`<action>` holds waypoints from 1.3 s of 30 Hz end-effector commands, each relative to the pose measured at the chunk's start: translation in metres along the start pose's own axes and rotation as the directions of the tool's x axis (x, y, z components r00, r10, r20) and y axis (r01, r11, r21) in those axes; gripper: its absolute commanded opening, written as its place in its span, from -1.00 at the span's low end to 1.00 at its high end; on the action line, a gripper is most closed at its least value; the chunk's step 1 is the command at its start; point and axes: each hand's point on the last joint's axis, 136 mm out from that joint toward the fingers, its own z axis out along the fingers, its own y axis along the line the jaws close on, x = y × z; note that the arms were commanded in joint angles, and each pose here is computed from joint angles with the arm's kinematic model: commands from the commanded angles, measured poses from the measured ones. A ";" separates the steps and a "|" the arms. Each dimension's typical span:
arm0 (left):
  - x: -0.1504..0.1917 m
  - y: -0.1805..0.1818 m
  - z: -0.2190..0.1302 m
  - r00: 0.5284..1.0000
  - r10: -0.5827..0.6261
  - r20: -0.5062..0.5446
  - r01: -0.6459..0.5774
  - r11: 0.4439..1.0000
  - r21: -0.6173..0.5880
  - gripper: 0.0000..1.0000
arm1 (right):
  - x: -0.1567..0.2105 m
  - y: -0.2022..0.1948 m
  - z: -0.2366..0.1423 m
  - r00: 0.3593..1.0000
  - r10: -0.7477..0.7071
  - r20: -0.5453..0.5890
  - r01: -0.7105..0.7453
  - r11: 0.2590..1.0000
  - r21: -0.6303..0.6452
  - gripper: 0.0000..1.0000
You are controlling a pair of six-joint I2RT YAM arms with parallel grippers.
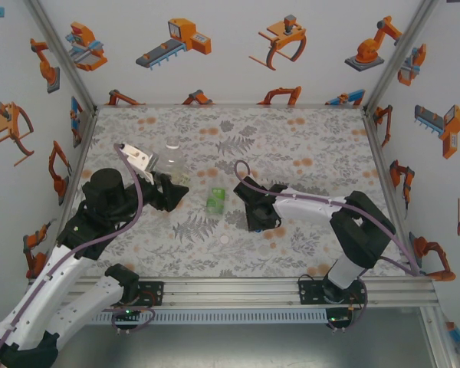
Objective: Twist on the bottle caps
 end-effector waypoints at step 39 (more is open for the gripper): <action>0.070 -0.123 -0.038 0.829 0.559 0.002 -0.388 0.573 0.722 -1.00 | 0.005 0.093 -0.391 -0.059 -0.273 0.960 0.989 0.114 0.094 -1.00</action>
